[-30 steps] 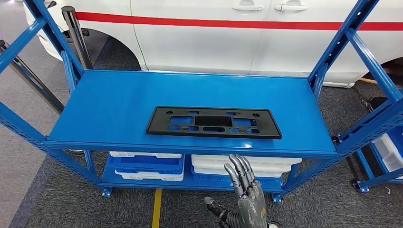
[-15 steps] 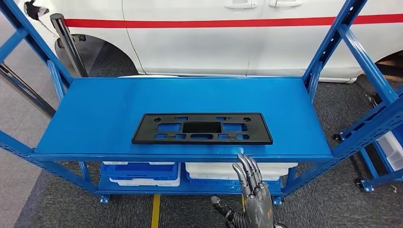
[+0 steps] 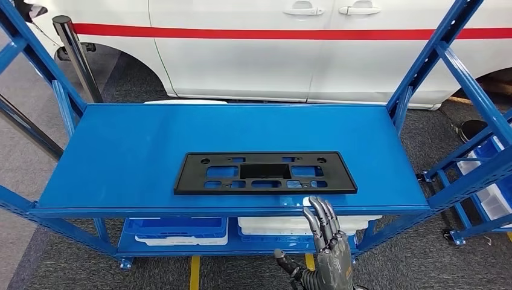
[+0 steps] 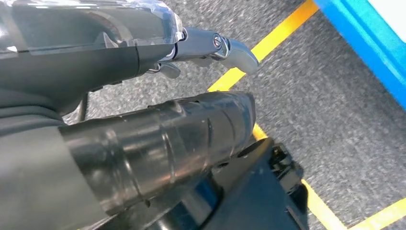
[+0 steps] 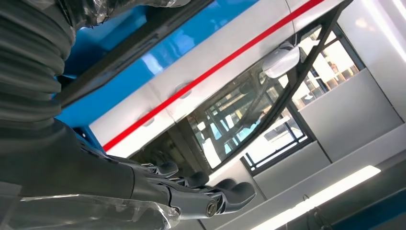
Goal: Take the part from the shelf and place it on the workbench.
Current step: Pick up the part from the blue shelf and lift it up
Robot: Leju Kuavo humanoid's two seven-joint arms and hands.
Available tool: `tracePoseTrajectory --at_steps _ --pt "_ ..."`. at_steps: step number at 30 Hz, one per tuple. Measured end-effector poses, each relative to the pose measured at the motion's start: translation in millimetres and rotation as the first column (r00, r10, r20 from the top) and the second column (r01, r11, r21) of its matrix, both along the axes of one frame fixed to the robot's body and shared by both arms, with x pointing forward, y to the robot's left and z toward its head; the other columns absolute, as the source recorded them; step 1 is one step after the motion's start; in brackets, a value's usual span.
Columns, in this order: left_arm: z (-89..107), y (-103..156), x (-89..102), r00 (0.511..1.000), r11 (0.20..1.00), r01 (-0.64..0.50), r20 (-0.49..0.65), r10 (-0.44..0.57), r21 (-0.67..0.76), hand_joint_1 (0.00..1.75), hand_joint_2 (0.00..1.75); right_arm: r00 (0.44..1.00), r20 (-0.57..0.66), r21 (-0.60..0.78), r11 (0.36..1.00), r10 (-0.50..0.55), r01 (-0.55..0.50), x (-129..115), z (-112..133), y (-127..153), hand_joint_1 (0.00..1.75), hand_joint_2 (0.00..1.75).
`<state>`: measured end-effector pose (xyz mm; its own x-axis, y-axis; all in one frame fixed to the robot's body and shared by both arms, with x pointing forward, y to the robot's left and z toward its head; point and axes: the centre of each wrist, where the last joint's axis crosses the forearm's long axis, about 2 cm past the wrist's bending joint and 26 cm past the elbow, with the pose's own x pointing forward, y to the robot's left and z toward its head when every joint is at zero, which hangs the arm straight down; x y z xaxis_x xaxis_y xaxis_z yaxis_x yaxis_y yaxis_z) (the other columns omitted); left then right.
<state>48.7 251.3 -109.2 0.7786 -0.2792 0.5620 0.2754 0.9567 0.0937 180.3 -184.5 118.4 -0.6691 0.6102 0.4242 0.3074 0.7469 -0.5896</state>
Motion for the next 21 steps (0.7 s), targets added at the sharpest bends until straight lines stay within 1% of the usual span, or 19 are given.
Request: tracePoseTrajectory --at_steps 14,21 --pt "0.4 -2.2 2.1 1.0 1.0 0.001 0.002 -0.001 -0.007 0.0 0.0 1.0 -0.006 0.012 1.0 -0.027 0.027 0.0 0.2 -6.2 0.0 1.75" --pt "-0.1 -0.8 -1.3 1.0 1.0 0.0 -0.007 0.0 -0.004 0.0 0.0 0.999 -0.008 0.014 0.999 -0.032 0.032 -0.6 -0.2 -7.3 0.0 1.75"
